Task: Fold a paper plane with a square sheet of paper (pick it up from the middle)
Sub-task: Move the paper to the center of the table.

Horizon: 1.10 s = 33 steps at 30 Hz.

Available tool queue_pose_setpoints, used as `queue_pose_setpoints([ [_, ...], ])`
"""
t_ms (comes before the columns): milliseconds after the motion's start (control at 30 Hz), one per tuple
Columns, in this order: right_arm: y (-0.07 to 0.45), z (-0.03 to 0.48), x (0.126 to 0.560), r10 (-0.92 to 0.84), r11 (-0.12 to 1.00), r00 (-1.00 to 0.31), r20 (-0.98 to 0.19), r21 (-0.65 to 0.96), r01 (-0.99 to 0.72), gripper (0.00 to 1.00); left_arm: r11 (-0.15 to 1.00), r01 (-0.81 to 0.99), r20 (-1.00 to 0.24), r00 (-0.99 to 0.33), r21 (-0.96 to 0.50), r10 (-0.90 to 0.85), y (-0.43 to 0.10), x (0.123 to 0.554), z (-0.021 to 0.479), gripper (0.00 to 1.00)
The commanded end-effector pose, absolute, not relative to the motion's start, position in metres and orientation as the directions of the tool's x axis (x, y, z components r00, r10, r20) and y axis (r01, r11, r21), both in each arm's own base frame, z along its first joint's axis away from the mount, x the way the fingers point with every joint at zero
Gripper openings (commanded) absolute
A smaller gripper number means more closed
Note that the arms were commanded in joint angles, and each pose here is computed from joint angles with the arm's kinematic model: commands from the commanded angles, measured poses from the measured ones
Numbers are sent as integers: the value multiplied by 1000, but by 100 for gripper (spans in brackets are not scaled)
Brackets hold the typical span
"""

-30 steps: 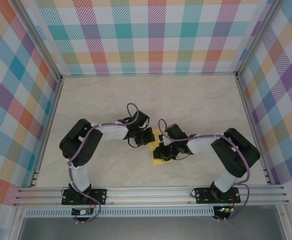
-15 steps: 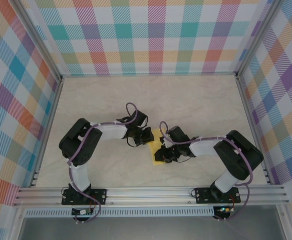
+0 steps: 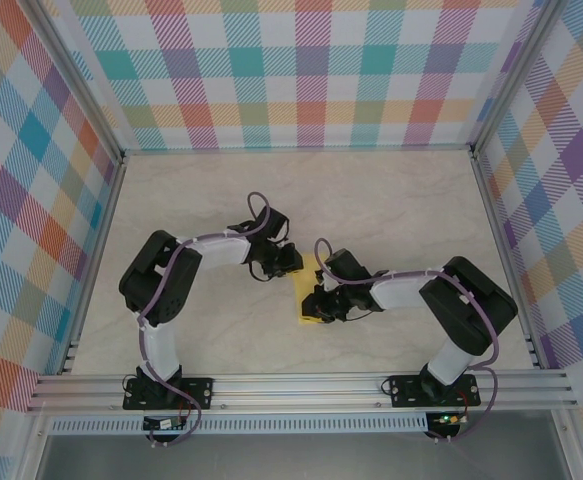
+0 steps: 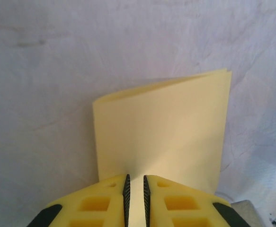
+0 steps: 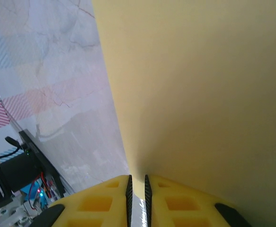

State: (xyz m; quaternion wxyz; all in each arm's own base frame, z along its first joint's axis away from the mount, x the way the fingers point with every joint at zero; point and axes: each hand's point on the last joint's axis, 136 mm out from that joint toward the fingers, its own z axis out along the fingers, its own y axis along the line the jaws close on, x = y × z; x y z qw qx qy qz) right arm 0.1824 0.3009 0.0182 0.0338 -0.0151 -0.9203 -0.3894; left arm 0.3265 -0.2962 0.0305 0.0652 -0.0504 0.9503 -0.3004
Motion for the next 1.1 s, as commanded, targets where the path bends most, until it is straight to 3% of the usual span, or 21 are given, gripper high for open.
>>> queue_pose_setpoints([
  [0,302,18,190,69,711,-995,78,696,104,18,808,-24,-163,-976,-589,-147,-289,330,66,21],
  [333,299,11,187,53,730,-995,81,677,94,20,778,-3,-151,-981,-629,-125,-306,341,46,22],
  [567,303,30,192,28,715,-999,30,698,41,26,852,-65,-120,-982,-520,-148,-293,349,6,19],
  [800,250,53,206,123,803,-988,-89,594,46,40,849,-30,-116,-987,-528,-107,-291,339,7,19],
  [933,230,51,213,185,794,-980,-71,599,106,49,837,-22,-119,-987,-547,-104,-294,339,13,20],
  [1067,234,46,218,184,784,-982,-38,609,123,48,822,-9,-131,-986,-569,-101,-298,340,22,23],
])
